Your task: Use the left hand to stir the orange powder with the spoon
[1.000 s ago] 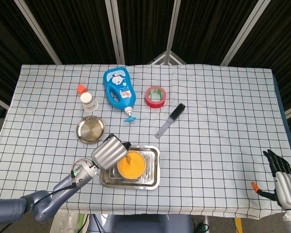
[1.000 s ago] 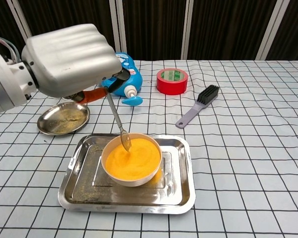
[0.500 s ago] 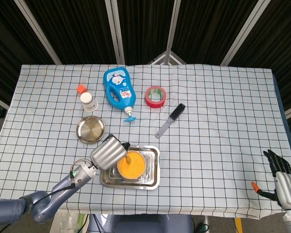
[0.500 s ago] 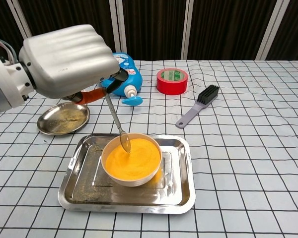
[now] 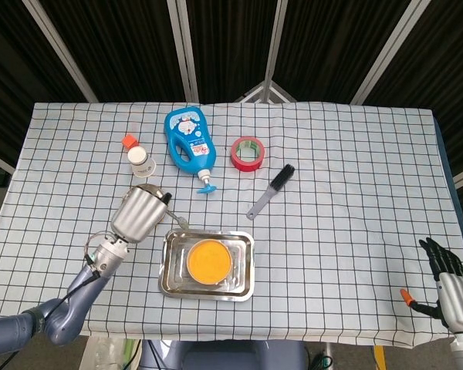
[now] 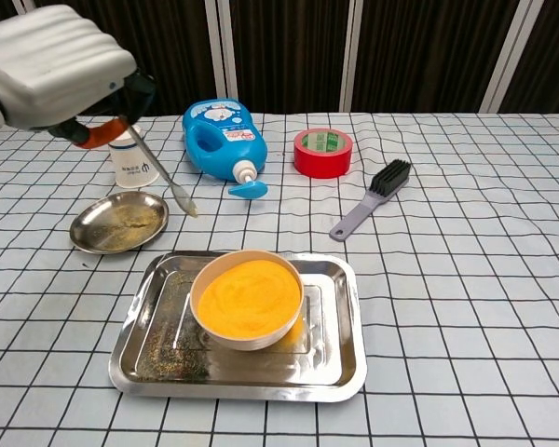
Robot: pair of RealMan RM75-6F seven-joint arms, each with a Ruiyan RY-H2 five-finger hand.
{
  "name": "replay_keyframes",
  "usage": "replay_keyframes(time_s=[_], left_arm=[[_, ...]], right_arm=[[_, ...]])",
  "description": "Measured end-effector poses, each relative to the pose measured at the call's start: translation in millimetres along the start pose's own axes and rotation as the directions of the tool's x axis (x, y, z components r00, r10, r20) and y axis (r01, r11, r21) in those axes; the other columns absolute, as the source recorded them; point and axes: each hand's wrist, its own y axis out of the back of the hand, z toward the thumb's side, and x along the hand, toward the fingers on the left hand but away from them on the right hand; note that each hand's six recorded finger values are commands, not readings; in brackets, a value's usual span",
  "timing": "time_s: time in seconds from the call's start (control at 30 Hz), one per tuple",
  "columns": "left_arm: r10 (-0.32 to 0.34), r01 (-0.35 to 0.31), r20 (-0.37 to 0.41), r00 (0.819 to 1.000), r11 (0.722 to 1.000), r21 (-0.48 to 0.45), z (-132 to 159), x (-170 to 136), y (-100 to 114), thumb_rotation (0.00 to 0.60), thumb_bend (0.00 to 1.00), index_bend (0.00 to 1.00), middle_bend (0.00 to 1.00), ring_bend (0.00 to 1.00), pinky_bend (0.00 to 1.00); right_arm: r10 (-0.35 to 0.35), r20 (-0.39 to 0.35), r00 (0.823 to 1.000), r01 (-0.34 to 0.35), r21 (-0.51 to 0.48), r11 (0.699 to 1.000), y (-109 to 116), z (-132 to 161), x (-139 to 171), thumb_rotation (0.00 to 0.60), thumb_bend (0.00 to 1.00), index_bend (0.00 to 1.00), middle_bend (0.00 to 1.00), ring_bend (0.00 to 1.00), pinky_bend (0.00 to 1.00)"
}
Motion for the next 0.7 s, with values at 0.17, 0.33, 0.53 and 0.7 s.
replay_keyframes(time_s=[0.17, 0.33, 0.53, 0.7], left_arm=[[-0.065, 0.066, -0.106, 0.992, 0.998, 0.008, -35.1, -7.8, -31.3, 0.600, 0.65, 0.77, 0.97, 0.93, 0.97], [-0.116, 0.118, -0.186, 0.976, 0.993, 0.000, -60.0, -16.3, -60.2, 0.600, 0.65, 0.77, 0.97, 0.93, 0.97], [-0.169, 0.176, -0.253, 0.953, 0.984, 0.003, -78.1, -23.2, -94.1, 0.600, 0.65, 0.77, 0.97, 0.93, 0.97], [-0.210, 0.209, -0.279, 0.937, 0.977, -0.034, -74.6, -22.9, -115.7, 0.600, 0.65, 0.77, 0.97, 0.93, 0.97]], right_arm=[[0.000, 0.002, 1.000, 0.000, -0.001, 1.000, -0.2, -0.2, 0.3, 0.600, 0.31, 0.00, 0.00, 0.00, 0.00], [0.003, 0.004, 1.000, -0.003, -0.002, 1.000, -0.4, -0.1, 0.3, 0.600, 0.31, 0.00, 0.00, 0.00, 0.00], [0.006, 0.007, 1.000, -0.006, -0.005, 1.000, -0.8, -0.7, -0.2, 0.600, 0.31, 0.00, 0.00, 0.00, 0.00], [0.009, 0.010, 1.000, -0.009, -0.008, 1.000, -0.7, -1.3, -0.8, 0.600, 0.31, 0.00, 0.00, 0.00, 0.00]])
